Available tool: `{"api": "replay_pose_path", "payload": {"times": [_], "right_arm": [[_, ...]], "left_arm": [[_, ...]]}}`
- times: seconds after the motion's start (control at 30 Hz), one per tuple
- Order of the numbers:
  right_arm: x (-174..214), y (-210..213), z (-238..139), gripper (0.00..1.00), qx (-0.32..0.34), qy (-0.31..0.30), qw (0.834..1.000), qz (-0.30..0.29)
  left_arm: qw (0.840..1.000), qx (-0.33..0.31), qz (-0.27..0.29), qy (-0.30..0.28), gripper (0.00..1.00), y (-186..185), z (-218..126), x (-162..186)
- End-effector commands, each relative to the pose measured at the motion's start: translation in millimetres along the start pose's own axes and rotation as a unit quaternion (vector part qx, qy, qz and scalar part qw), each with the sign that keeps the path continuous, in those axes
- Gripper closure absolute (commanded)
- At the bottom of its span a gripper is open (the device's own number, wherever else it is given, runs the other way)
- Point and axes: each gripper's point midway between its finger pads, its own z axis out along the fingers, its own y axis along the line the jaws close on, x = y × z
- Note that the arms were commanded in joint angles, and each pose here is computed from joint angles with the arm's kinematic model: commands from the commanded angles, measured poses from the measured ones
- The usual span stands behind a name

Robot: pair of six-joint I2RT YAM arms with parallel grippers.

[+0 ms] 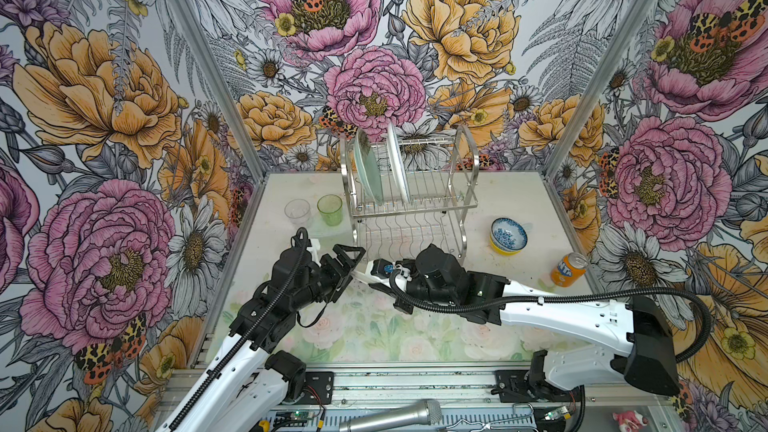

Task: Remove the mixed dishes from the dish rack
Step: 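Lower the white plate onto the table in front of the left gripper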

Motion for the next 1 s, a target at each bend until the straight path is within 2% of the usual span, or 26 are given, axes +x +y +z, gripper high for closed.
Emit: {"api": "replay_pose_path", "payload": {"times": [0.0,0.2,0.3,0.37,0.5,0.57,0.63,0.87,0.97], "right_arm": [[-68,-16,-17,1.00,0.044,-0.102,0.993,-0.031],[-77,-13,-19,1.00,0.047,-0.103,0.992,-0.050],[-77,-9,-17,1.00,0.046,-0.100,0.992,-0.058],[-76,-7,-17,1.00,0.048,-0.098,0.992,-0.064],[-73,-1,-13,1.00,0.050,-0.088,0.992,-0.076],[-71,4,-10,1.00,0.048,-0.081,0.992,-0.083],[-68,7,-7,1.00,0.050,-0.075,0.992,-0.091],[-63,12,-2,1.00,0.060,-0.061,0.992,-0.097],[-61,14,-1,1.00,0.064,-0.058,0.992,-0.096]], "left_arm": [[1.000,0.004,-0.027,0.007,0.01,5,1,3],[0.999,0.018,-0.028,0.012,0.03,3,8,3],[0.999,0.022,-0.021,0.009,0.11,0,10,0],[1.000,0.023,-0.020,0.006,0.22,0,10,-2],[0.999,0.020,-0.024,0.008,0.35,4,13,-5],[0.999,0.024,-0.024,0.012,0.46,4,14,-6],[0.999,0.025,-0.020,0.014,0.54,5,15,-7],[1.000,0.024,-0.008,0.017,0.74,7,17,-10],[1.000,0.028,0.001,0.015,0.75,5,16,-12]]}}
